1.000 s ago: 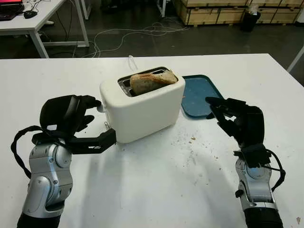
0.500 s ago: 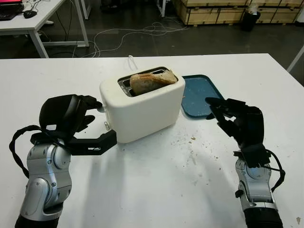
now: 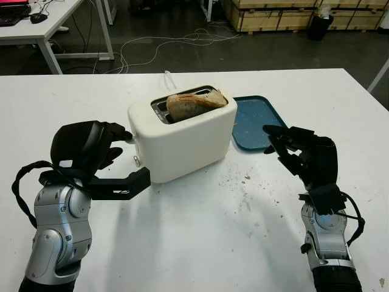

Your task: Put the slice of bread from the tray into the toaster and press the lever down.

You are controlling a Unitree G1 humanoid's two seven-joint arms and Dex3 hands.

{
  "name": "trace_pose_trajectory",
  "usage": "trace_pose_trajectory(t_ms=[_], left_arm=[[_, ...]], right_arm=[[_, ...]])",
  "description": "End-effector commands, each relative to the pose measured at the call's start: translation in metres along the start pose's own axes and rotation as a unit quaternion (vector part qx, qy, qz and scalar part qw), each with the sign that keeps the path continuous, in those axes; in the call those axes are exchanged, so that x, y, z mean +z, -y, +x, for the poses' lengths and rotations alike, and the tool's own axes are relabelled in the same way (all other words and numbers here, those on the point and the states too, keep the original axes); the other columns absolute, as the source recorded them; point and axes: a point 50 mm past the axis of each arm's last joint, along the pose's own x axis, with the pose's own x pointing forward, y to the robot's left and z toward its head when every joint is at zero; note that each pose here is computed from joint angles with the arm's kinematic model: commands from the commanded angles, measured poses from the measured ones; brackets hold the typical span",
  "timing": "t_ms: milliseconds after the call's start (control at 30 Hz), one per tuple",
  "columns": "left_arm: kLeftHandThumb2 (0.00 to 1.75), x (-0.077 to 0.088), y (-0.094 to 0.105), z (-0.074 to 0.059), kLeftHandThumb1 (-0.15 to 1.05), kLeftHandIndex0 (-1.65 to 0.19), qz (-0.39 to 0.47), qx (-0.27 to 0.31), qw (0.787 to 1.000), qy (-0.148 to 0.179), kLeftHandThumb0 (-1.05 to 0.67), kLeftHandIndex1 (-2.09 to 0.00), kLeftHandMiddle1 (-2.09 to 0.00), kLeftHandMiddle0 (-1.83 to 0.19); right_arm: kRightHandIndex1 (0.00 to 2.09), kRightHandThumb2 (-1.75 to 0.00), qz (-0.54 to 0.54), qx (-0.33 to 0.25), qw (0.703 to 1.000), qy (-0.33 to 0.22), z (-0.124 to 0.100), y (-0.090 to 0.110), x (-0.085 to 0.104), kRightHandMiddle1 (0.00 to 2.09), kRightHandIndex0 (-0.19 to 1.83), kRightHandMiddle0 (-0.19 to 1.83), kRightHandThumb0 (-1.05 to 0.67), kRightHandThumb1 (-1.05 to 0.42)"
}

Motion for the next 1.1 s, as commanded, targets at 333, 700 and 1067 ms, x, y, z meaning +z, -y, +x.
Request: trace_pose_trajectory(t_ms=[333, 700, 1067], left_arm=[[0.08, -0.004, 0.007, 0.002, 0.92, -1.23, -0.004, -0.017, 1.0, -0.006, -0.22, -0.01, -0.65, -1.23], [0.03, 0.004, 0.009, 0.002, 0.92, -1.29, -0.006, -0.012, 0.999, 0.036, -0.21, -0.01, -0.91, -1.16], [0.05, -0.009, 0.051, 0.017, 0.92, -1.38, 0.05, -0.116, 0.992, 0.02, -0.22, -0.08, -1.07, -1.03]], right_arm=[[1.29, -0.2, 0.002, -0.001, 1.0, 0.01, -0.002, 0.002, 0.004, 0.0, 0.93, 1.27, -0.42, -0.92], [1.25, -0.19, 0.004, -0.001, 1.0, 0.004, 0.001, 0.005, 0.003, 0.0, 0.92, 1.27, -0.44, -0.92], [1.23, -0.19, -0.007, 0.001, 1.0, 0.009, 0.001, 0.013, 0.009, 0.01, 0.92, 1.28, -0.43, -0.92]])
